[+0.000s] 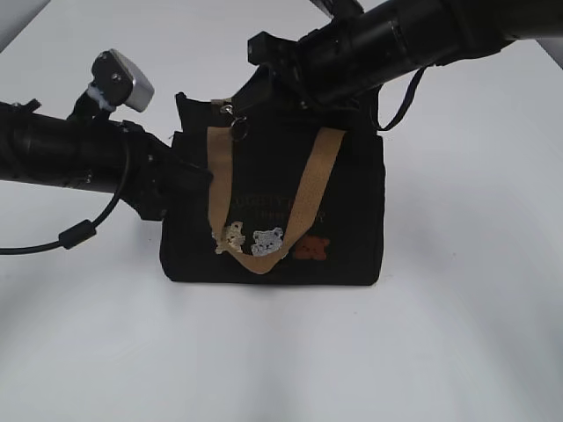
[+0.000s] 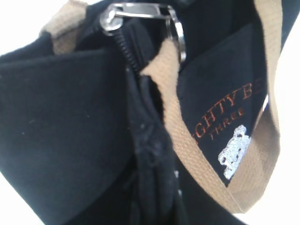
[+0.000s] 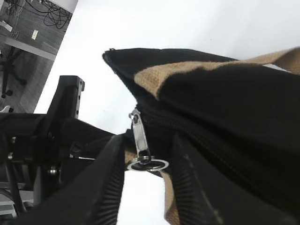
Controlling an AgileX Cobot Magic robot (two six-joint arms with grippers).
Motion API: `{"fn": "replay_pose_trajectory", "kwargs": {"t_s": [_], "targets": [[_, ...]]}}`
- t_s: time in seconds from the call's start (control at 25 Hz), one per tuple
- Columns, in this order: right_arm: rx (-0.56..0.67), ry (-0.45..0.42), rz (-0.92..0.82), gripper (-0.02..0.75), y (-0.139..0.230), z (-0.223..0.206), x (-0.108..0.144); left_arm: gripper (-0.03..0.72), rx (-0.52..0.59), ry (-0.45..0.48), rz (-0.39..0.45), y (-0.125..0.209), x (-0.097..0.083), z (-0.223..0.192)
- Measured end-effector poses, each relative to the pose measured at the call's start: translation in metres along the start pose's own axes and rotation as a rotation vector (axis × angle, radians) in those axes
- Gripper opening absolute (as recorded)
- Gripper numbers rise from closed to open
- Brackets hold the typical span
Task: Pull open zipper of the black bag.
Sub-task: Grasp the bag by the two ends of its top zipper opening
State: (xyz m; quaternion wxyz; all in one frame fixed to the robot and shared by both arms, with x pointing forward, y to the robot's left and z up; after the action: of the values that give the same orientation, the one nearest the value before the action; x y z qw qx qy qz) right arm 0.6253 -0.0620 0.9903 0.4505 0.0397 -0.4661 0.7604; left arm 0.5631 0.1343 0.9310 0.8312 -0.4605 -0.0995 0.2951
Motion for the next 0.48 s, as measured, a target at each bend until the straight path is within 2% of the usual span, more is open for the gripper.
{"fn": "replay_pose_trajectory", "kwargs": {"t_s": [0.48], "targets": [[-0.033, 0.009, -0.018, 0.281, -0.001, -0.013, -0.002, 0.064, 0.001, -0.001, -0.001, 0.0, 0.0, 0.0]]}}
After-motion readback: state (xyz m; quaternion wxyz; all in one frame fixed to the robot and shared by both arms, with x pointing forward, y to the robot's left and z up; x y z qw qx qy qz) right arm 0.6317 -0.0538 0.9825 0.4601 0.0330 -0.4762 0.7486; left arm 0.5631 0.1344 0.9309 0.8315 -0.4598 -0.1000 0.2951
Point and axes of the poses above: a point on each arm's last joint axis where the gripper is mounted, z pointing back along that axis away from the gripper, x along the wrist's bending axis when the last joint is at zero, y = z × x, the point moved 4 cm from there along -z, pointing out along that axis toward the gripper, and after that the axes turned 15 degrees about z, right-handed, at the moved point
